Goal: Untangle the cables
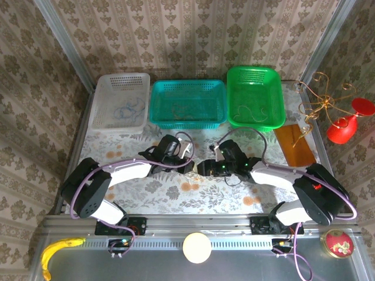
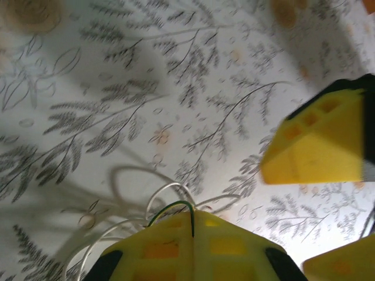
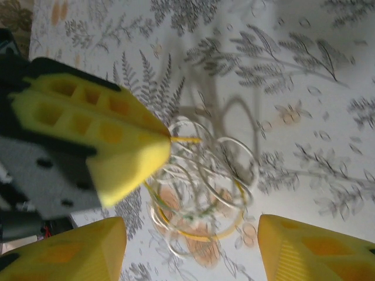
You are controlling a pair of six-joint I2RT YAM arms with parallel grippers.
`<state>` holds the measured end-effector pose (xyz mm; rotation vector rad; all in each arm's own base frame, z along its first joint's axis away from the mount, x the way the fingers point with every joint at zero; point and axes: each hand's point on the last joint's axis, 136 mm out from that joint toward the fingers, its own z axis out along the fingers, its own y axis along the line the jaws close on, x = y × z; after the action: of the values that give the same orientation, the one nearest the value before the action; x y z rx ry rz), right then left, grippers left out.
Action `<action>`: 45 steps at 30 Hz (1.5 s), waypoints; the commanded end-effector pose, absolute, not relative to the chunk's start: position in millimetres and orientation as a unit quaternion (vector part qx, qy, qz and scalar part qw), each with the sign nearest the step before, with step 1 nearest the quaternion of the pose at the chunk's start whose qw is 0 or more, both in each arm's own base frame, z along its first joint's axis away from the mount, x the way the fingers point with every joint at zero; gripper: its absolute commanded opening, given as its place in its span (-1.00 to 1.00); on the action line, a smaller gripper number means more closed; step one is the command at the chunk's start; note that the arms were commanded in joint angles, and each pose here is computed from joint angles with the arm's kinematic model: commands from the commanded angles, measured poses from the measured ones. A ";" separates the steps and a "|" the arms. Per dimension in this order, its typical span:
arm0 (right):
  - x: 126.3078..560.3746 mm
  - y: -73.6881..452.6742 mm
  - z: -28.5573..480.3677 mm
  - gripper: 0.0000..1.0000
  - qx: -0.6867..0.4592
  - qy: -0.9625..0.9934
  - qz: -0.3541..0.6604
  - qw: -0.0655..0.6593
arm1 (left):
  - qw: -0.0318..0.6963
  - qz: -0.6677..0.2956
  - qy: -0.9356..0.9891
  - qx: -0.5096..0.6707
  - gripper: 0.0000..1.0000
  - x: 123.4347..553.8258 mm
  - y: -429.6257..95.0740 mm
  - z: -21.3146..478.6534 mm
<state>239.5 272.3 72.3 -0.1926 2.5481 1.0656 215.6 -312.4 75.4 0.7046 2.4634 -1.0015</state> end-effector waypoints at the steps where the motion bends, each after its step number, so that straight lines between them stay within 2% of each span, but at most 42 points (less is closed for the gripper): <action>1: 257.6 282.5 73.4 0.26 -0.068 0.900 0.376 0.208 | 0.214 -0.392 0.858 0.254 -1.00 216.3 -328.7 107.0; 6: 262.2 285.2 50.6 0.10 -0.056 0.908 0.366 0.196 | 0.227 -0.405 0.851 0.246 -1.00 216.5 -332.3 122.5; 14: 265.6 265.5 13.8 -0.49 -0.009 0.924 0.325 0.202 | 0.259 -0.445 0.825 0.233 -1.00 218.6 -337.0 164.7; 27: 258.0 244.2 2.2 -0.90 0.013 0.932 0.295 0.208 | 0.368 -0.489 0.766 0.197 -1.00 234.4 -320.6 230.2; 30: 258.6 241.4 5.9 -0.83 0.014 0.931 0.300 0.209 | 0.375 -0.476 0.771 0.196 -1.00 239.2 -316.2 227.4; 36: 255.2 234.9 37.0 -0.27 -0.010 0.924 0.307 0.229 | 0.363 -0.455 0.788 0.201 -1.00 241.9 -315.5 208.8; 45: 238.0 214.0 96.3 0.04 -0.052 0.902 0.309 0.295 | 0.350 -0.443 0.802 0.195 -1.00 244.5 -318.7 193.9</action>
<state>250.1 231.8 108.7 -0.1096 2.3553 0.9188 244.1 -319.6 200.9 0.4973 2.0639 -1.1719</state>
